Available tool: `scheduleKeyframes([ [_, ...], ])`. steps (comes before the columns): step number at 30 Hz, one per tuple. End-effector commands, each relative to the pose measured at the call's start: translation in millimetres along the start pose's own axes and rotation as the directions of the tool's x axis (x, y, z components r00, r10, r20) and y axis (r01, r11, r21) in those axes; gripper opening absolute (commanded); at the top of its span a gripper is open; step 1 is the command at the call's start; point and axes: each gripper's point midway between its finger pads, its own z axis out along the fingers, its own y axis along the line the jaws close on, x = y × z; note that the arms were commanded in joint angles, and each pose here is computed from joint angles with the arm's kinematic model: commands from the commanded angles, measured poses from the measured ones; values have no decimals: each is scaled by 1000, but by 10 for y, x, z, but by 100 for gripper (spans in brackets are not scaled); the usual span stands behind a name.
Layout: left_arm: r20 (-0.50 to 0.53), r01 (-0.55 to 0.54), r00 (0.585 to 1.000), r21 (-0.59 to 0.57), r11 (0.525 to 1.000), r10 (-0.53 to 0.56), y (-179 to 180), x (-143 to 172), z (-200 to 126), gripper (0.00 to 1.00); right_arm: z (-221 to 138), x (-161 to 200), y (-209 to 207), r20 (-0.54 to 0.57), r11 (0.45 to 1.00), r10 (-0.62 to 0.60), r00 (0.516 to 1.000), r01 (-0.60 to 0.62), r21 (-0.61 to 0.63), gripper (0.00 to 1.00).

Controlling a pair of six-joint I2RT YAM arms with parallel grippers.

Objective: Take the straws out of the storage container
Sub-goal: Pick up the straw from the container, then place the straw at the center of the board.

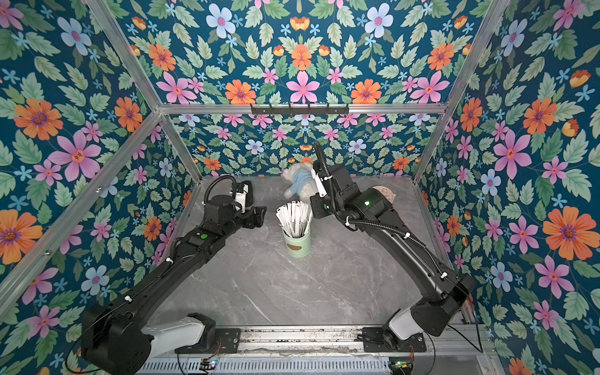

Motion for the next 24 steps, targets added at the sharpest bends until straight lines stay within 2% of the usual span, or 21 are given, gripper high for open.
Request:
scheduleKeyframes([
  [1, 17, -9, 1000, 1, 1000, 9, -5, -46, -1, 91, -139, -138, -16, 42, 1000, -18, 999, 18, 15, 6],
  [10, 20, -10, 1000, -8, 1000, 11, 11, -48, -10, 91, -673, -222, 25, 36, 998, -54, 998, 55, -22, 5],
  [16, 29, -10, 1000, -6, 1000, 10, 8, -69, -34, 91, -1084, -94, -70, -27, 999, -45, 999, 45, 3, 4],
  [20, 32, -10, 999, -7, 1000, 10, 10, -76, -47, 91, -1157, 145, -234, -123, 998, -7, 992, 14, 60, 3],
  [24, 39, -9, 999, -6, 1000, 10, 7, -95, -65, 91, -970, 536, -424, -289, 994, 80, 954, -54, 96, 2],
])
